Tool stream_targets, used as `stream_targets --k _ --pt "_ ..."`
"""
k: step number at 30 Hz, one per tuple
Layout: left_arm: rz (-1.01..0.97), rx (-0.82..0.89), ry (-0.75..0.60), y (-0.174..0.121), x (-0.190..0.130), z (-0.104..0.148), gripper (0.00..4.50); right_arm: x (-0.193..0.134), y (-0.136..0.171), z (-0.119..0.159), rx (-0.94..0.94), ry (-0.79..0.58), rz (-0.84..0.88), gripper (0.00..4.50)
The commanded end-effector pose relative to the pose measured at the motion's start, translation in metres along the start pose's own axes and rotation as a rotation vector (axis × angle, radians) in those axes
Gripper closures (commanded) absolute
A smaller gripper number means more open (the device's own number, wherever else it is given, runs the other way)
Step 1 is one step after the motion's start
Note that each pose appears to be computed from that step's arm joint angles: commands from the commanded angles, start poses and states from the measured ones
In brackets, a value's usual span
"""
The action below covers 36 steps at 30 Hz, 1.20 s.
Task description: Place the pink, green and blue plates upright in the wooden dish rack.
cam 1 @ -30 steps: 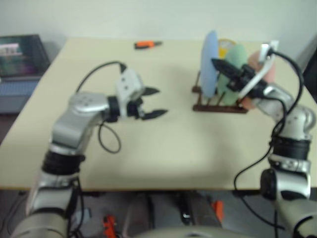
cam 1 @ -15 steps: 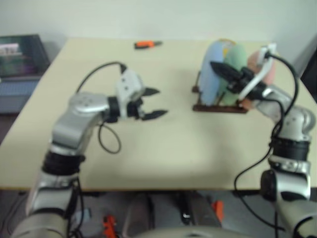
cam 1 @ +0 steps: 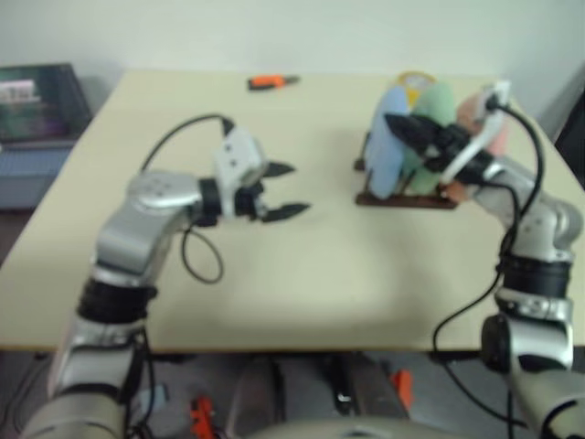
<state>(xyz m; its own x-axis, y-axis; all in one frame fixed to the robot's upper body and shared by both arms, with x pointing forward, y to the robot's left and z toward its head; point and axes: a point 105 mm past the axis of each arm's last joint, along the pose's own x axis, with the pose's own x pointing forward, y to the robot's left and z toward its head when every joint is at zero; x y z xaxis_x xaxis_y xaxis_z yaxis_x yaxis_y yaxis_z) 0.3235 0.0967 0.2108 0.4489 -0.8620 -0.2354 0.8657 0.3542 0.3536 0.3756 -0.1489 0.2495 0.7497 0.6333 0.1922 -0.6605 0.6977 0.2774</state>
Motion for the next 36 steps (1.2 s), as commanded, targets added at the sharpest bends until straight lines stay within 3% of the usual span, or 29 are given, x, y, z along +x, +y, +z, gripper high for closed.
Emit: stream_targets --k 1,24,31,36 --pt "-0.004 0.044 -0.022 -0.001 -0.003 0.011 0.81 -0.003 0.012 0.018 -0.073 -0.046 0.037 0.02" --pt "-0.01 0.05 -0.024 0.0 -0.002 0.012 0.81 -0.015 0.006 0.025 -0.372 0.0 -0.011 0.02" --pt "0.019 0.074 -0.011 0.008 -0.015 0.015 0.81 -0.044 0.007 0.053 -0.503 0.074 0.046 0.02" --pt "0.076 0.084 0.015 0.021 -0.036 0.014 0.81 -0.101 -0.022 0.073 -0.56 0.201 0.018 0.02"
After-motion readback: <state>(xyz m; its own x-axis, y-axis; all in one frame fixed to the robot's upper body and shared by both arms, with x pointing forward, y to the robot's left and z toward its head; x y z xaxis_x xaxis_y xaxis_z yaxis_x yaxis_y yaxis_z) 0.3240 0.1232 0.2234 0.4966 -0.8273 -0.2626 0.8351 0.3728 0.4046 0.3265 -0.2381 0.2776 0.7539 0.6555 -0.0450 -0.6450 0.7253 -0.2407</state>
